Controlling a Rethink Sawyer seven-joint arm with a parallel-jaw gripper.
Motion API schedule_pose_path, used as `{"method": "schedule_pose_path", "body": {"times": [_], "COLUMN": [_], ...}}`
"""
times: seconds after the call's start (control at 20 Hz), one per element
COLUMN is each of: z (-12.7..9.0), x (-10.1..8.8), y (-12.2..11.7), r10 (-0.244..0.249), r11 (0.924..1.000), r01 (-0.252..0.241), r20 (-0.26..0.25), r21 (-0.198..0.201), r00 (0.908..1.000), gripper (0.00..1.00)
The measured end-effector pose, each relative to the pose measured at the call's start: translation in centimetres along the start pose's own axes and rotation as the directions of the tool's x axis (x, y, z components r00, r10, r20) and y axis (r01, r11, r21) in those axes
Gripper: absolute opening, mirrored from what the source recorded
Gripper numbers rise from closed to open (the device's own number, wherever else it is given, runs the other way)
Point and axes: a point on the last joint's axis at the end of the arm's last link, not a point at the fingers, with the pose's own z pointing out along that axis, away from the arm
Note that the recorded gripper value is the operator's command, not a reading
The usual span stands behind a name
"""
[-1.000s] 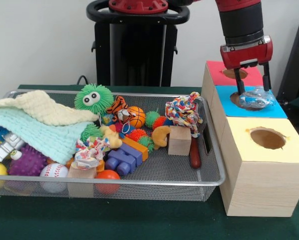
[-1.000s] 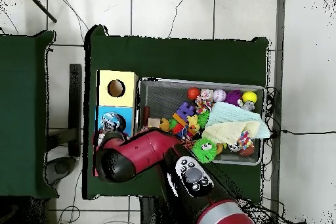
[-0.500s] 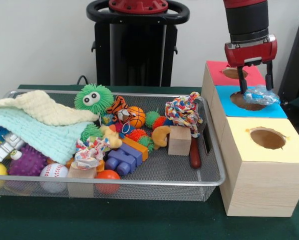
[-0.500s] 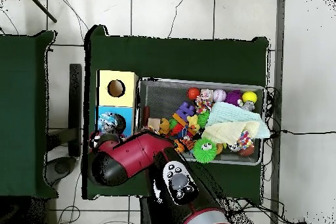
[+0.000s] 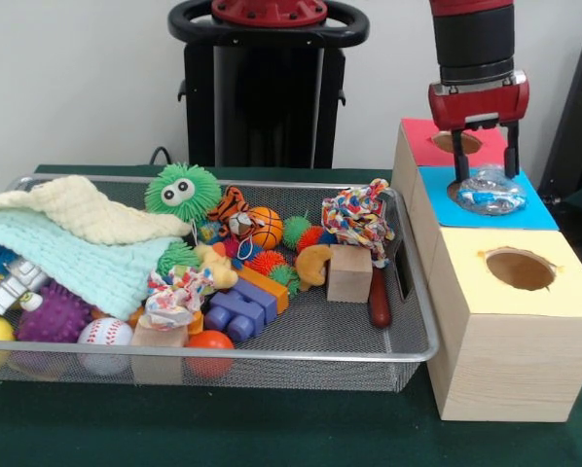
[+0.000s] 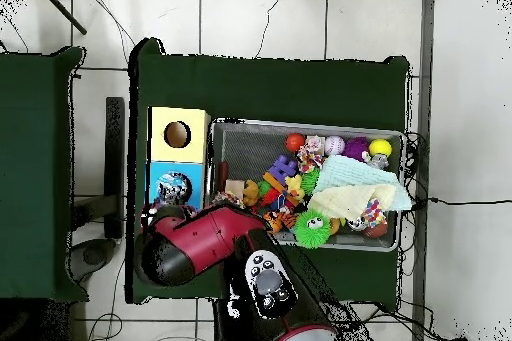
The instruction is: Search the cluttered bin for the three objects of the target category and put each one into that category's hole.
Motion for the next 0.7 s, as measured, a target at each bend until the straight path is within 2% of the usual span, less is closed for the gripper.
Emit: {"method": "schedule_pose_path", "body": {"times": [0.7], "z": [-0.06], "x": [-0.78], "y": [-0.71], "r10": [0.002], "r11": [0.9996], "r01": [-0.003], "r20": [0.031], "r21": [0.028], "r00": [0.9995], "gripper": [1.0]}}
